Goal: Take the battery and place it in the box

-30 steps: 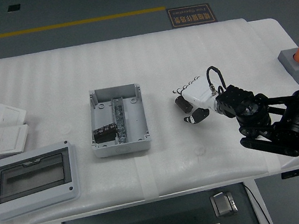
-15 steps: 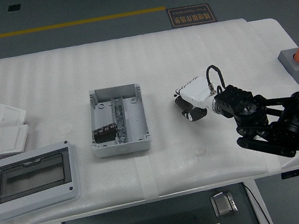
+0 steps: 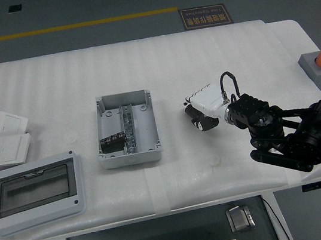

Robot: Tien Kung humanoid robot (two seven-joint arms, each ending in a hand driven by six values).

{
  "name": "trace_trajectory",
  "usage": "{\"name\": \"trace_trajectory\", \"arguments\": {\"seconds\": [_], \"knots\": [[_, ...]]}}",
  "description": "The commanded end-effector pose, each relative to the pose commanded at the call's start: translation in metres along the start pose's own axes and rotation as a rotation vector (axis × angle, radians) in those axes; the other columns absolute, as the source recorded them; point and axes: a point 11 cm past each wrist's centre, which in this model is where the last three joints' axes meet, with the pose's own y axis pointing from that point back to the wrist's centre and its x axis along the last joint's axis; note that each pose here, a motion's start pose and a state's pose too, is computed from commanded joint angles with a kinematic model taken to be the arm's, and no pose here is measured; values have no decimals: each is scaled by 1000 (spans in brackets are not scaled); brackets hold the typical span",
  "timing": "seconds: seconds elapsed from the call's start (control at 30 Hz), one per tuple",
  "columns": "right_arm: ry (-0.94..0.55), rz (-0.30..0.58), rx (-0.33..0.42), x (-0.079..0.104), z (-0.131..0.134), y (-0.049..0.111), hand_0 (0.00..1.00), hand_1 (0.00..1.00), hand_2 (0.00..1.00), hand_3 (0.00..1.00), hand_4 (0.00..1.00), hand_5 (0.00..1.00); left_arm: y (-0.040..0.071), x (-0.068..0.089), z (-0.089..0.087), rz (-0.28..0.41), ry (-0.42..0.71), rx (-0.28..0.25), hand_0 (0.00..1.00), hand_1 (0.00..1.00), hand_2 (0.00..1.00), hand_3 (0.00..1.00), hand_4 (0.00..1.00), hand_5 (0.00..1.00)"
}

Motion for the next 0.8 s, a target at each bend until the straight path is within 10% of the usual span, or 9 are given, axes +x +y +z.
{"name": "trace_trajectory", "arguments": {"seconds": [0.8], "knots": [[-13,0,-2,-7,-6,2,722,713,734,829,578,429,0,0,4,2,1,-16,629,653,518,575,544,368]]}}
